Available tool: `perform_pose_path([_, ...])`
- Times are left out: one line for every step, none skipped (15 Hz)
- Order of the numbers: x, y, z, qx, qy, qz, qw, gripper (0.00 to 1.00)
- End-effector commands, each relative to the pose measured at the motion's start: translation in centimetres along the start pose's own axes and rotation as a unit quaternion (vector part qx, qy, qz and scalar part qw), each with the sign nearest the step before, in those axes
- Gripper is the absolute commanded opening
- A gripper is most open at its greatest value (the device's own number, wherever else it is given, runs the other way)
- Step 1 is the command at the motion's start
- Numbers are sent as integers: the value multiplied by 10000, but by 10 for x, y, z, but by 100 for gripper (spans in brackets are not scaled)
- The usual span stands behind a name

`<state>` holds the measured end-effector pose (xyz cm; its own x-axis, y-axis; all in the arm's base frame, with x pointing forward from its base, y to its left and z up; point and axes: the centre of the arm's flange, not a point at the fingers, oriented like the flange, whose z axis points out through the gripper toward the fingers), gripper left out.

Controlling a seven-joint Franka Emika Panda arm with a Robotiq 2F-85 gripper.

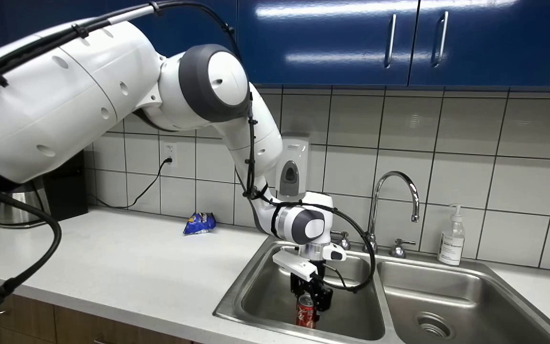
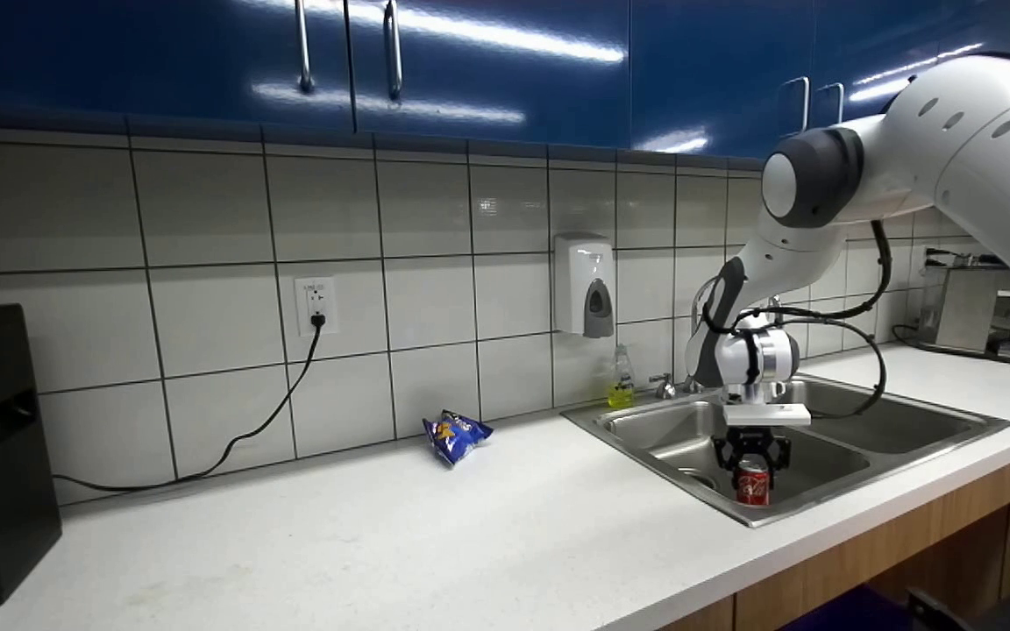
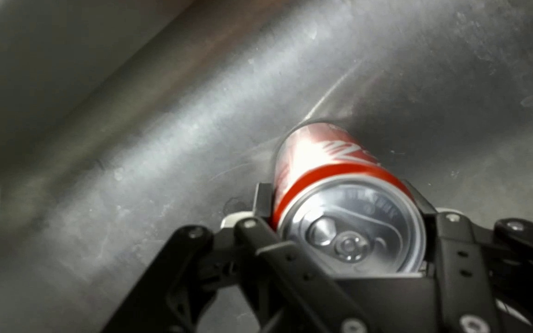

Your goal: Remove the can from the sink

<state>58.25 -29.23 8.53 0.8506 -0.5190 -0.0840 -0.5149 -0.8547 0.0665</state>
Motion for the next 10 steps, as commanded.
perform_pose_path([11,0,0,79,-82,-18,9999,38])
perform_pose_path([12,-1,0,73,-103,-27,9999,38])
perform_pose_path([13,-2,-1,57,-145,-5,9999,38])
perform_pose_path([12,-4,-4,62,-165,-8,9998,38])
perform_pose_path([11,-4,-10,63,-174,4,9998,38])
perform_pose_path([9,-4,-15,68,-192,9,9998,38])
perform_pose_path([6,-4,-20,55,-211,27,9998,38])
perform_pose_path([1,-4,-29,46,-207,48,9998,38])
perform_pose_path([-3,-4,-36,33,-205,49,9998,38])
perform_pose_path([-9,-3,-46,27,-181,46,9998,38])
